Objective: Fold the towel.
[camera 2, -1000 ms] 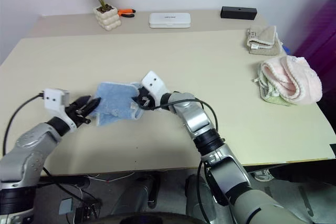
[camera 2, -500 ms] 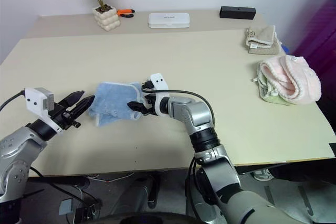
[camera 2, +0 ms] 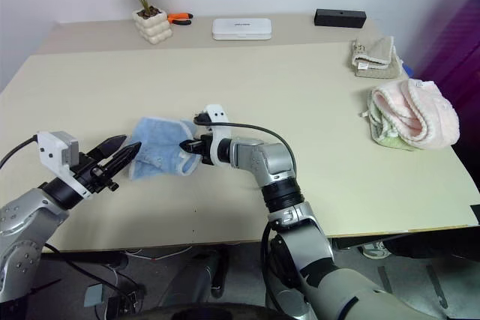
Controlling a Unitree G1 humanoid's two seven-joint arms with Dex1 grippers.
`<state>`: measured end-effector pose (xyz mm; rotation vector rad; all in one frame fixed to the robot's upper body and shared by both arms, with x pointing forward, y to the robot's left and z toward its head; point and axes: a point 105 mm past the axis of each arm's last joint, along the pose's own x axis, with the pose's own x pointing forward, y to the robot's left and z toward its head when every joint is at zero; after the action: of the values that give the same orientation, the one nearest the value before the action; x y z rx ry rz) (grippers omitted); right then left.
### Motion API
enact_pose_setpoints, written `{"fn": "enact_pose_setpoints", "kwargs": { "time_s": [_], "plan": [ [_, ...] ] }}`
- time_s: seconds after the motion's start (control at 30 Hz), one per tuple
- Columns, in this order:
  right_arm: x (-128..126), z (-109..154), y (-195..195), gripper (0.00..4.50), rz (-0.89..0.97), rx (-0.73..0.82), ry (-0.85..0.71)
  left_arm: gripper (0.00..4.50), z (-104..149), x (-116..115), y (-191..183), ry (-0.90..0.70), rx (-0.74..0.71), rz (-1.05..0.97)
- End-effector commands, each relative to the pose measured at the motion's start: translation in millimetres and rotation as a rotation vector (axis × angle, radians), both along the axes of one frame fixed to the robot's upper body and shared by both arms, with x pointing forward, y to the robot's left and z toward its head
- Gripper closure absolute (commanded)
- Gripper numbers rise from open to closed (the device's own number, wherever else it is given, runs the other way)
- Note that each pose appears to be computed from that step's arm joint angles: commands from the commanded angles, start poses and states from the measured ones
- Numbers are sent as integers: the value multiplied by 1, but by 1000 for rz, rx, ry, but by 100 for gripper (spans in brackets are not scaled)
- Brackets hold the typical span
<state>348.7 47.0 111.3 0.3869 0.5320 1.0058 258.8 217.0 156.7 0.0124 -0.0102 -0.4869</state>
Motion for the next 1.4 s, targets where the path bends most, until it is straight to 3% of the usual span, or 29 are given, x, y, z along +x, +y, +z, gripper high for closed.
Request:
{"fn": "enact_pose_setpoints", "kwargs": {
  "time_s": [0.03, 0.13, 0.3, 0.4, 0.5, 0.6, 0.87, 0.9, 0.93, 1.07, 1.17, 1.3, 1.4],
  "plan": [
    [18, 48, -18, 445, -117, 116, -114, 247, 9, -2, -6, -36, 1, -17],
    [48, 73, -81, 445, -377, 180, -170, 247, 8, 4, -14, -35, -14, -45],
    [74, 100, -195, 445, -795, 237, -211, 247, 5, 21, -36, -35, -41, -137],
    [75, 99, -243, 445, -983, 260, -184, 247, 5, 32, -51, -41, -60, -194],
    [66, 82, -282, 445, -1156, 272, -110, 247, 6, 42, -66, -46, -74, -253],
    [49, 59, -298, 445, -1251, 259, -22, 247, 5, 49, -78, -46, -72, -304],
    [19, 40, -293, 445, -1261, 178, 43, 247, -2, 53, -85, -30, -67, -350],
    [17, 41, -294, 381, -1262, 174, 38, 247, -2, 53, -85, -29, -66, -352],
    [15, 43, -296, 356, -1267, 167, 30, 247, -3, 54, -86, -29, -66, -353],
    [11, 52, -306, 163, -1287, 118, -31, 247, -4, 56, -87, -31, -65, -356],
    [5, 66, -320, 15, -1307, -8, -130, 247, -4, 57, -82, -42, -54, -332],
    [-3, 93, -335, 15, -1255, -270, -372, 247, -4, 67, -55, -75, -11, -204],
    [0, 112, -322, 15, -1076, -408, -560, 247, -2, 75, -29, -109, 38, -78]
  ]
}}
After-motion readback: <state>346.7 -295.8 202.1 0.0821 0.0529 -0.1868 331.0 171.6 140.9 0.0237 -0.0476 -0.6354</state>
